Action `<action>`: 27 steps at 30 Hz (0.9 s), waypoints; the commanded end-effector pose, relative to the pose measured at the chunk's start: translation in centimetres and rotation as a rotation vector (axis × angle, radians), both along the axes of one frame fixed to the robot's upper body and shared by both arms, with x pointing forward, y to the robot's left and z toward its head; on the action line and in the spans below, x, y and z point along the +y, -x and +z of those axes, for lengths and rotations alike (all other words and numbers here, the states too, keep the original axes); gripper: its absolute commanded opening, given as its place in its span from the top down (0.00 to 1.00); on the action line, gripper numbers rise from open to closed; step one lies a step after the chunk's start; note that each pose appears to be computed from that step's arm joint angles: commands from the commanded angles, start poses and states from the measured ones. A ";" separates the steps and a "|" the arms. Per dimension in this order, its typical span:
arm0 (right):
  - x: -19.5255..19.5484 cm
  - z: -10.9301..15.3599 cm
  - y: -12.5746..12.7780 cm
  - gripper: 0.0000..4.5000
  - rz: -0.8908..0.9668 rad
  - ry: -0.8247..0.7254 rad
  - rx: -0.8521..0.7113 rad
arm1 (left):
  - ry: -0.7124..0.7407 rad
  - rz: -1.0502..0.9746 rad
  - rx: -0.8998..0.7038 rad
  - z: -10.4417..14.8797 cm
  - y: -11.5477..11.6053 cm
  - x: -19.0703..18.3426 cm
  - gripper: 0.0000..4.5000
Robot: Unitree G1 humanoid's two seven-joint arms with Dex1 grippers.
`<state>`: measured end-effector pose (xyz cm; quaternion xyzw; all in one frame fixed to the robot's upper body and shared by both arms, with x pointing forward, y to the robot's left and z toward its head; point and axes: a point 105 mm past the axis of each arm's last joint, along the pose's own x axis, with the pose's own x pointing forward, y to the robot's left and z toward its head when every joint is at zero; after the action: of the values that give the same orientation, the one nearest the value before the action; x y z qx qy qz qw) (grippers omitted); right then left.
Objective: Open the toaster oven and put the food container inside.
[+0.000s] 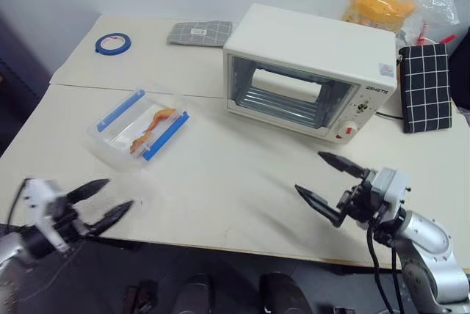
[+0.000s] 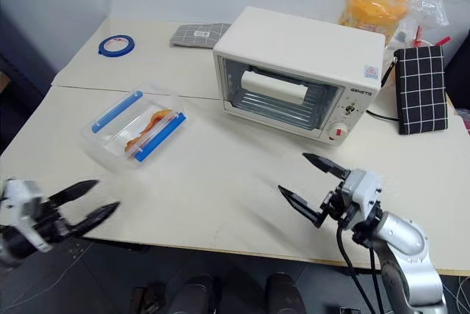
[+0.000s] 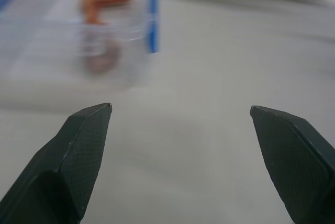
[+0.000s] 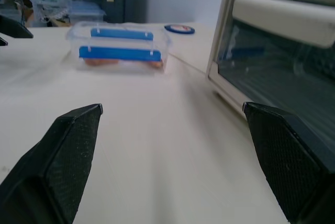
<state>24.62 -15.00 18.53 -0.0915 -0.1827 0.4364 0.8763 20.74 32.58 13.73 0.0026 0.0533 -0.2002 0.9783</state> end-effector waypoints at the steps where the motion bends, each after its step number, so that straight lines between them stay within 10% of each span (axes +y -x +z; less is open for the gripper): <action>1: 0.4 2.0 0.1 0.00 0.007 -0.030 -0.062 | 0.023 0.073 -0.065 1.7 0.5 1.3 0.00; 14: -0.6 3.6 -4.3 0.00 -0.172 -0.099 0.045 | 0.058 -0.482 -0.205 9.2 -4.8 -9.8 0.00; 27: -0.6 4.9 -7.9 0.00 -0.217 -0.064 0.109 | 0.065 -0.691 -0.257 10.8 -6.9 -14.5 0.00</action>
<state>32.97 -15.79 21.70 -0.0521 -0.1085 0.3266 0.9375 27.73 18.10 23.63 0.0033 -0.0602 -0.5175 0.8536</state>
